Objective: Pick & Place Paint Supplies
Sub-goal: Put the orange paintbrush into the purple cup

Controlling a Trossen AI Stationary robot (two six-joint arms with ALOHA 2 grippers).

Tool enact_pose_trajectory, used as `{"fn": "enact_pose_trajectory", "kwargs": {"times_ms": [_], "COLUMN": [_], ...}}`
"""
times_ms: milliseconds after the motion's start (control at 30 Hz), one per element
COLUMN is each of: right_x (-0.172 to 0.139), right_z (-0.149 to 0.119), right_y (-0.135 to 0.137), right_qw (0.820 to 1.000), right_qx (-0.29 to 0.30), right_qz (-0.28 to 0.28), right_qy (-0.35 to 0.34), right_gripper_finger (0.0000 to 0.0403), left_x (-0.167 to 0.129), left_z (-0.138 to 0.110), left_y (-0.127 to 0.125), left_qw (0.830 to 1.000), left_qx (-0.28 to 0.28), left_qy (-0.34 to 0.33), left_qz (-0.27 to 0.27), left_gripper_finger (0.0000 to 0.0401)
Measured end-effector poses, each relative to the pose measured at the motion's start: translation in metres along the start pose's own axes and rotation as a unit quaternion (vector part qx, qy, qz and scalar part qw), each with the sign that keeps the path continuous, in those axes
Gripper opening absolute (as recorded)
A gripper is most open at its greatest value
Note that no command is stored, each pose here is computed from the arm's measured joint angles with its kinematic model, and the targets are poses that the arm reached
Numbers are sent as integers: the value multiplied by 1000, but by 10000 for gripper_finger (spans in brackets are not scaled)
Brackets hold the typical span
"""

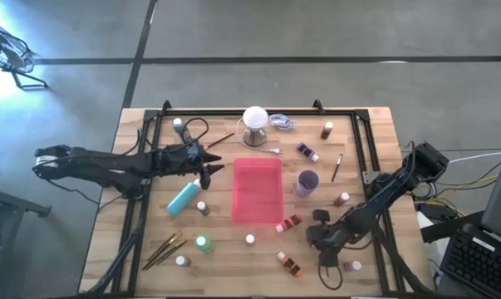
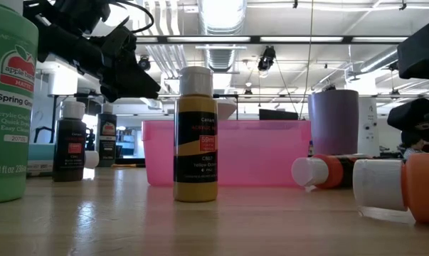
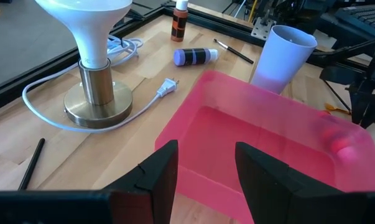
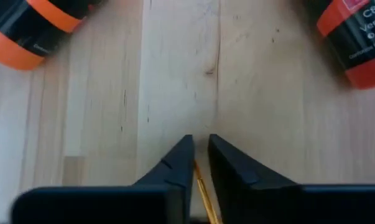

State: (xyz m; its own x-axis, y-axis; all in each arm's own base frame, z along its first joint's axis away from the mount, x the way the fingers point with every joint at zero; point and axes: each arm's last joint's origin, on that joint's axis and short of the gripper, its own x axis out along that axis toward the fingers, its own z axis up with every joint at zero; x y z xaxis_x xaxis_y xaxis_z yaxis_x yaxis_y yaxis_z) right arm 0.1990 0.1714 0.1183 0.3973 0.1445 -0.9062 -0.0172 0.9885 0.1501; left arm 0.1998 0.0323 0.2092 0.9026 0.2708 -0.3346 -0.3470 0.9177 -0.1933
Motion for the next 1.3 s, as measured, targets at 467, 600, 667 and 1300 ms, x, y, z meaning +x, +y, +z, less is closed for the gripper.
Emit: {"fn": "enact_pose_trajectory", "kwargs": {"times_ms": [467,600,667,1300], "right_x": [-7,-8,-9,-9], "right_z": [1,2,3,4], "right_y": [0,0,1,1], "right_qw": [1000,1000,1000,1000], "right_qx": [-8,-9,-12,-7], "right_qz": [7,4,1,-5], "right_qy": [-1,-2,-4,-8], "right_gripper_finger": [8,8,8,58], "left_x": [0,0,0,0], "left_z": [0,0,0,0], "left_y": [0,0,0,0], "left_qw": [1000,1000,1000,1000], "left_qx": [0,0,0,0], "left_qy": [0,0,0,0], "left_qz": [0,0,0,0], "left_gripper_finger": [165,165,165,165]}}
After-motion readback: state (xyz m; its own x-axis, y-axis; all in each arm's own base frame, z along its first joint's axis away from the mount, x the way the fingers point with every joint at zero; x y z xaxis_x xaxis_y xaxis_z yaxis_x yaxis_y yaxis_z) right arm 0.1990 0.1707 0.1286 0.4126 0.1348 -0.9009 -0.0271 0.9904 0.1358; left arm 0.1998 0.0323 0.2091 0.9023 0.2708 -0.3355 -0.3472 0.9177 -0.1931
